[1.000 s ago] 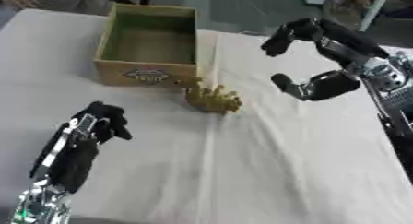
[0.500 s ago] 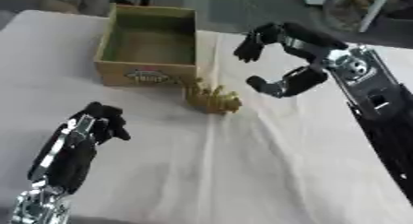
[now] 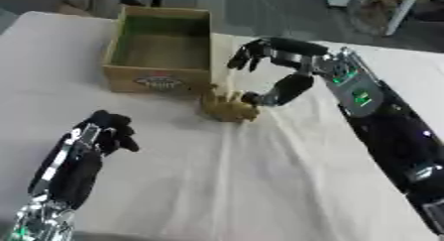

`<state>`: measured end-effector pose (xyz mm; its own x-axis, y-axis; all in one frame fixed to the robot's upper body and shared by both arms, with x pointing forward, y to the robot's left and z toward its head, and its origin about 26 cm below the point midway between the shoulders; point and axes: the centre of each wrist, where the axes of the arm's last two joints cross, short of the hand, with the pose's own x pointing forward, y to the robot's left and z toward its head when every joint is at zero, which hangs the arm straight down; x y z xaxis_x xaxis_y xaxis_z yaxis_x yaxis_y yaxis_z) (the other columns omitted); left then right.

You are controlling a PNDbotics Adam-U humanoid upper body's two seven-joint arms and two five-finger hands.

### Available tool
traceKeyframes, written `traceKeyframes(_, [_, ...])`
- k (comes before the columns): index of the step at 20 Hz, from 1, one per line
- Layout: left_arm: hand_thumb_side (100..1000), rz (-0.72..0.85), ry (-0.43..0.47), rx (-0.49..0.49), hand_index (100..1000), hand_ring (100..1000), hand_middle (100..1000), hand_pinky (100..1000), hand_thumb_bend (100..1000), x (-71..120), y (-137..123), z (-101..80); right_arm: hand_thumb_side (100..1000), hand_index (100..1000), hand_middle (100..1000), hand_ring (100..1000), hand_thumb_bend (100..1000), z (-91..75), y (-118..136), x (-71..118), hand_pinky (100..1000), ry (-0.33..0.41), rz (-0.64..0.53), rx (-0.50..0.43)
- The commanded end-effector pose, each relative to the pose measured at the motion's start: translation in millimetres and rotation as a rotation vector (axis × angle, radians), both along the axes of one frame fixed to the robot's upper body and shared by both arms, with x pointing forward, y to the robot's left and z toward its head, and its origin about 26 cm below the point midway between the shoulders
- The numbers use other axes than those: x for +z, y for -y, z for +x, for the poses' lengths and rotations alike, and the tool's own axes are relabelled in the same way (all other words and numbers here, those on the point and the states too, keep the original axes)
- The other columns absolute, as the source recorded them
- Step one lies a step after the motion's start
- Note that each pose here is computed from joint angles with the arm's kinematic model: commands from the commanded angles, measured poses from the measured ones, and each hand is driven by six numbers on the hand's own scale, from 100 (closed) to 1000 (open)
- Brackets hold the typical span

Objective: Pick up objects on the table and place them in the box.

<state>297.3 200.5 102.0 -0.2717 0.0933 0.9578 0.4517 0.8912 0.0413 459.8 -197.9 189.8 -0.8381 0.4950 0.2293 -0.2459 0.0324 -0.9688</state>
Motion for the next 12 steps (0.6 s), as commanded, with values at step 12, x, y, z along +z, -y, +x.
traceKeyframes(12, [732, 0.009, 0.015, -0.015, 656, 497, 512, 575, 100, 4.4, 0, -1.0, 606, 929, 899, 902, 443, 15.3, -15, -7.3, 817, 0.152, -0.348, -0.072])
